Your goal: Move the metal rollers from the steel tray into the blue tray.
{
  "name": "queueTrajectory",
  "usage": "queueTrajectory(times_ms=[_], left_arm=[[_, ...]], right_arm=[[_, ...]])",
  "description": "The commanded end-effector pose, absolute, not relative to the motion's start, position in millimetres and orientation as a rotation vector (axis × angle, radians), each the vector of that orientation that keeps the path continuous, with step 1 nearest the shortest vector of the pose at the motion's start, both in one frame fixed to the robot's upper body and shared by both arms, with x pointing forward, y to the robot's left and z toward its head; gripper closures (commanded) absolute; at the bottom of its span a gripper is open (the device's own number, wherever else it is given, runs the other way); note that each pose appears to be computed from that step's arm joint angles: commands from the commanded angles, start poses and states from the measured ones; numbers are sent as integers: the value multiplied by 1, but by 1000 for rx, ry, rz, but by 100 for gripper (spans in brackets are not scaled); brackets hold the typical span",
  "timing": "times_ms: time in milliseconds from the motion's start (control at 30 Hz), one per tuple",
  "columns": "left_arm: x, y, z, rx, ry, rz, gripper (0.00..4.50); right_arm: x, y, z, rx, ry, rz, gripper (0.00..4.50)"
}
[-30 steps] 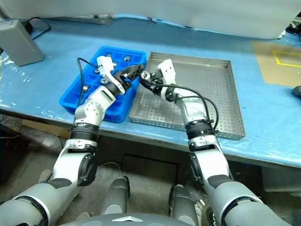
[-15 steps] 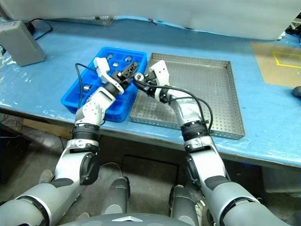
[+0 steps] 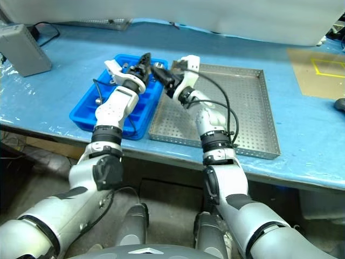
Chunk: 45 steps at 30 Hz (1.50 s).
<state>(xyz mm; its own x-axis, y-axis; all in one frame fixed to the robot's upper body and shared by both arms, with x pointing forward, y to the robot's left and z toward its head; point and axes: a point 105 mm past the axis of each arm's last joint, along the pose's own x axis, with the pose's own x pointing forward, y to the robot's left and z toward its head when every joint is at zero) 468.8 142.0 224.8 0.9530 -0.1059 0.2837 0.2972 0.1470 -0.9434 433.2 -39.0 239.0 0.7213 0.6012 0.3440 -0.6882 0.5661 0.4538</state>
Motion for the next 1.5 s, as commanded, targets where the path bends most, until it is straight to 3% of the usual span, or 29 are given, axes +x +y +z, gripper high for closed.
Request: queueTrajectory(times_ms=[33,167,300,533,1167,1467,1500], left_arm=[[463,202,237,-1268,-331,-186,322],[461,209,246,-1212,-362,-212,322],[456,171,241,-666,-247,-378,322],[456,158,214,-290,-148,-383,322],[459,144,184,-181,-128,-342,322],[460,134,197,-402,-185,-405,30],[460,136,199,-410,-192,-412,30]], right_arm=[[434,-70,247,618,-237,684,290],[430,-63,241,610,-217,700,290],[428,-57,235,555,-198,713,290],[430,-60,236,546,-194,706,290],[427,-56,230,493,-167,706,290],[424,-53,225,476,-151,705,290],[423,-53,223,469,-146,704,290]])
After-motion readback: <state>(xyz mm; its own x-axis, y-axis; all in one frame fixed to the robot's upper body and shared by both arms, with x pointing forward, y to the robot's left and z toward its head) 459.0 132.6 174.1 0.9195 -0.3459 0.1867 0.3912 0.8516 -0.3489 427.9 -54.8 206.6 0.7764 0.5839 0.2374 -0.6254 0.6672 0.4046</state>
